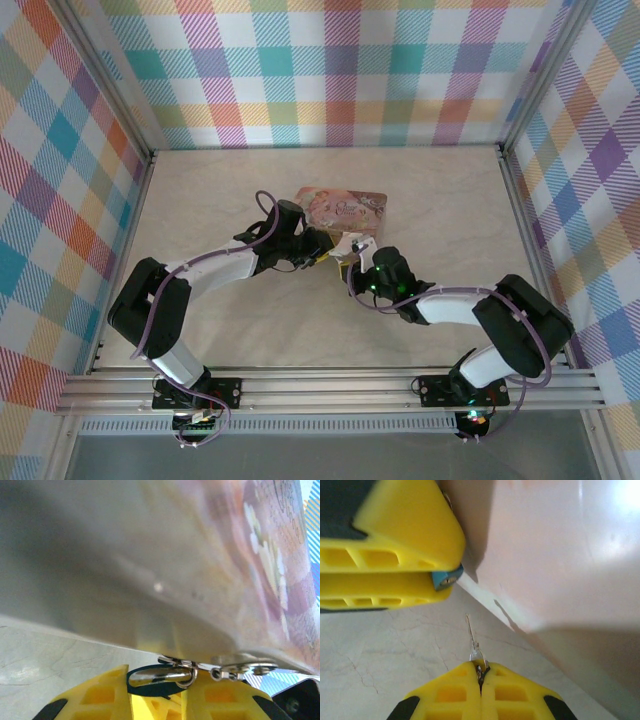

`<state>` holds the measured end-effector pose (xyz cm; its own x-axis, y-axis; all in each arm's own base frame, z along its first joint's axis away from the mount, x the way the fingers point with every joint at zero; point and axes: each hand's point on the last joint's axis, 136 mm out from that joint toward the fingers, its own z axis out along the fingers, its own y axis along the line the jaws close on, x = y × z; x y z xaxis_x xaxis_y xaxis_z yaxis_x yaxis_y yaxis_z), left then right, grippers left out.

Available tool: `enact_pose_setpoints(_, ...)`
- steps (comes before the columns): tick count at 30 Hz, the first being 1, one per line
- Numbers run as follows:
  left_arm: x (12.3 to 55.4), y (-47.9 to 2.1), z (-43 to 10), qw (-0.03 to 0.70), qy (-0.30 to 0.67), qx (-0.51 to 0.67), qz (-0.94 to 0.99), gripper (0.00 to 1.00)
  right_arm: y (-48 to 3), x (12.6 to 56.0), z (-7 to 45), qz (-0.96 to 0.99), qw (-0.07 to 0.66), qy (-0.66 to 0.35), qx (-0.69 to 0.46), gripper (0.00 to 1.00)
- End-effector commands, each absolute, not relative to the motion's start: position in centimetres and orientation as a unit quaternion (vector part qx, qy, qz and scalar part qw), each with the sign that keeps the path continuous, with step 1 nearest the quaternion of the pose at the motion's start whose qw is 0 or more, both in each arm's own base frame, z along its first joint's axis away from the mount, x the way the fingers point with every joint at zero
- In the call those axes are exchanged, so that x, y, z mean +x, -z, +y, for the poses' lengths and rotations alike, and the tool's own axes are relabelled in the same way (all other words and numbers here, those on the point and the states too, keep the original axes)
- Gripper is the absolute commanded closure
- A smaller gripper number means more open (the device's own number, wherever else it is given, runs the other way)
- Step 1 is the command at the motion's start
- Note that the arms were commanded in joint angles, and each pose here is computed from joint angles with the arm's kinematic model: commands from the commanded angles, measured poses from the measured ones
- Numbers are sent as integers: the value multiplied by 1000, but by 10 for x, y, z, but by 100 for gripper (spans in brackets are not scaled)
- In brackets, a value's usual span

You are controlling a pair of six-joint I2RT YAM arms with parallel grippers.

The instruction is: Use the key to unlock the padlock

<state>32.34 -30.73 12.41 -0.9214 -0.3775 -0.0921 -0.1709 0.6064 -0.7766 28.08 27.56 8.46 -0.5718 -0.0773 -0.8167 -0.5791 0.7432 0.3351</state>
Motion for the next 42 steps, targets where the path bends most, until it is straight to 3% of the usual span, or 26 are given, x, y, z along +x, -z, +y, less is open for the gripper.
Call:
enact_pose_setpoints(1,321,-159,-321,123,459,-138,869,98,-95,280,282,819,434,-317,-202,100)
enact_pose_setpoints(42,317,-155,-319,117,460,-141,869,100,-122,297,298,796,463,-336,-199,100)
